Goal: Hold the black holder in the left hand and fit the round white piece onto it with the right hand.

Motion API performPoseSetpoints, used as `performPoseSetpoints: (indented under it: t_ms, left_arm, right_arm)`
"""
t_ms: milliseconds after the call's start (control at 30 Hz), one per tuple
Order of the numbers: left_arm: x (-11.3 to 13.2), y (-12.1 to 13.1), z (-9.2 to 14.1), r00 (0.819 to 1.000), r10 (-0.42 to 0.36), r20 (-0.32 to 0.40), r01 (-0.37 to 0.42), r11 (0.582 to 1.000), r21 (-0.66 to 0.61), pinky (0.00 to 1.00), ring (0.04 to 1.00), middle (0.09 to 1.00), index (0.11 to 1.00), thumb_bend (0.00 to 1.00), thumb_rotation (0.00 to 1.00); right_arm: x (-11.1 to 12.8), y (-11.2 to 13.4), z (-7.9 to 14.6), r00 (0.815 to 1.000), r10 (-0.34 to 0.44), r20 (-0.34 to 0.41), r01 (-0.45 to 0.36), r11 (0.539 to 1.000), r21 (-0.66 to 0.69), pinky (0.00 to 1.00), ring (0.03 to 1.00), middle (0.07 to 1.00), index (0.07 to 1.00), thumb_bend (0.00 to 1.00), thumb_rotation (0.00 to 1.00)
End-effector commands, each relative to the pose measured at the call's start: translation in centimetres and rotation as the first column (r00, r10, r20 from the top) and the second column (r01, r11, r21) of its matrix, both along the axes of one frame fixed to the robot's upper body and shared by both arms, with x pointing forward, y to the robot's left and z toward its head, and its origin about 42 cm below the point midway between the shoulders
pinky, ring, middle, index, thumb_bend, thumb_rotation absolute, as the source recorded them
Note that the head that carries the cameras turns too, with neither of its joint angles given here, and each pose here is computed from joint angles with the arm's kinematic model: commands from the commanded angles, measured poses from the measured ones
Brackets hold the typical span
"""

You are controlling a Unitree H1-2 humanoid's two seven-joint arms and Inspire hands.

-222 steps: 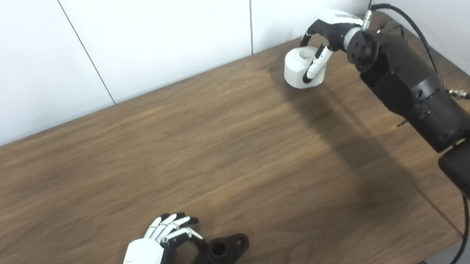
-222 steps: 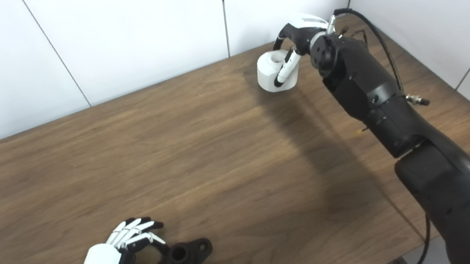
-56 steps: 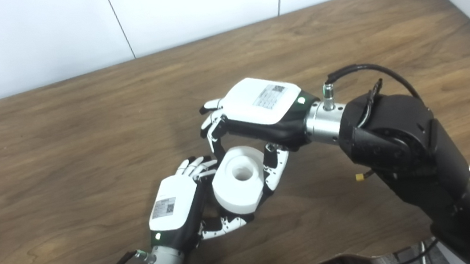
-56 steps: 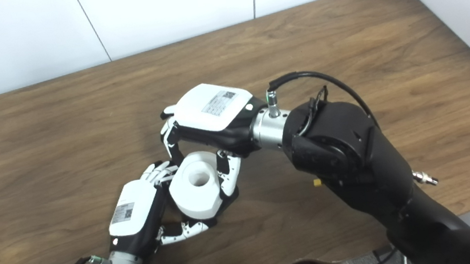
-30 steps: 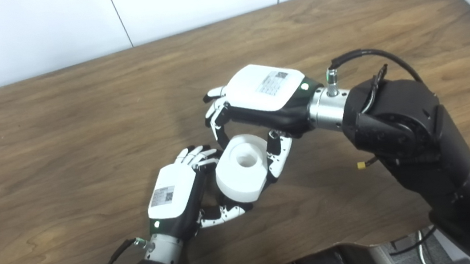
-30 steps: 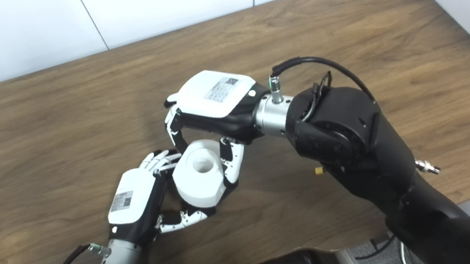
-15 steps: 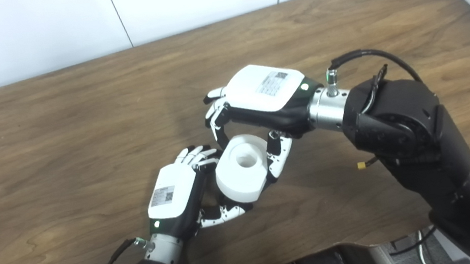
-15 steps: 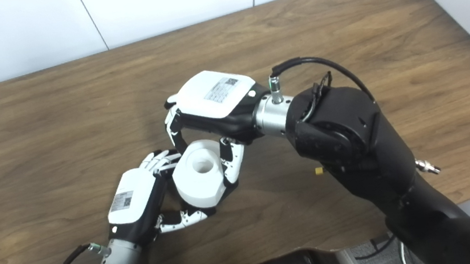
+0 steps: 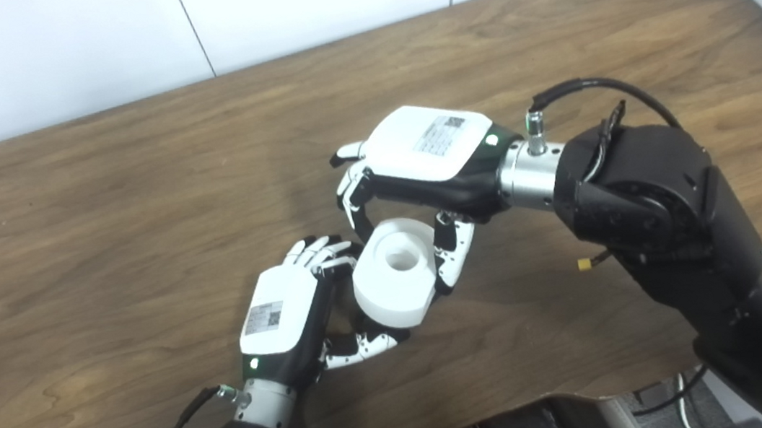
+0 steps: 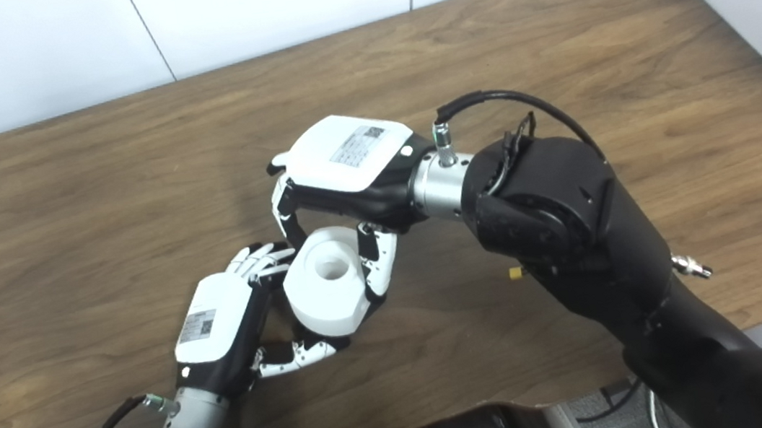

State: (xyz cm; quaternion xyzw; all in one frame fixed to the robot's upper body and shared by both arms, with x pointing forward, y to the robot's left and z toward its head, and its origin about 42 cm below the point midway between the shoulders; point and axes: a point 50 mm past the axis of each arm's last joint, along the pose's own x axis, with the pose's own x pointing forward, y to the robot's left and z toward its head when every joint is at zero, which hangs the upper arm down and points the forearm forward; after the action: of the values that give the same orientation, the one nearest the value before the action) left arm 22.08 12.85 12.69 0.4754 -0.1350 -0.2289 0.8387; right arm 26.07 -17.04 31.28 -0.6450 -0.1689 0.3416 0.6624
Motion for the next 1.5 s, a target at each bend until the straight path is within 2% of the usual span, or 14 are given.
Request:
performPoseSetpoints:
  t_ms: [0, 467, 1000, 1300, 1467]
  left_arm:
    - [-0.2, 0.1, -0.9, 0.999, -0.014, -0.051, 0.016, 0.999, 0.043, 0.92, 0.861, 0.796, 0.487, 0.52, 0.05]
    - [-0.2, 0.1, -0.9, 0.999, -0.016, -0.048, 0.018, 0.999, 0.046, 0.92, 0.859, 0.795, 0.487, 0.52, 0.05]
    - [-0.1, 0.0, -0.8, 0.998, -0.015, -0.054, 0.018, 0.999, 0.043, 0.92, 0.861, 0.798, 0.487, 0.52, 0.05]
    - [-0.1, -0.1, -0.8, 0.998, -0.018, -0.055, 0.02, 0.999, 0.038, 0.93, 0.864, 0.799, 0.487, 0.52, 0.05]
    - [-0.2, -0.1, -0.8, 0.998, -0.018, -0.054, 0.021, 0.999, 0.043, 0.92, 0.863, 0.799, 0.487, 0.52, 0.05]
  right_arm:
    - [0.2, -0.2, 1.4, 0.998, 0.001, 0.069, -0.001, 1.0, -0.005, 0.85, 0.923, 0.78, 0.484, 0.52, 0.13]
    - [0.1, -0.3, 1.8, 0.998, -0.007, 0.066, 0.006, 1.0, 0.011, 0.86, 0.93, 0.79, 0.483, 0.52, 0.13]
    - [-0.5, 0.1, -0.1, 0.999, 0.01, 0.042, -0.011, 1.0, 0.016, 0.82, 0.905, 0.785, 0.482, 0.52, 0.13]
    - [-0.9, 0.3, -0.7, 0.999, 0.009, 0.043, -0.008, 1.0, -0.007, 0.88, 0.913, 0.795, 0.482, 0.52, 0.13]
    - [-1.1, 0.2, -0.9, 0.999, 0.007, 0.042, -0.007, 1.0, -0.002, 0.88, 0.903, 0.792, 0.483, 0.52, 0.13]
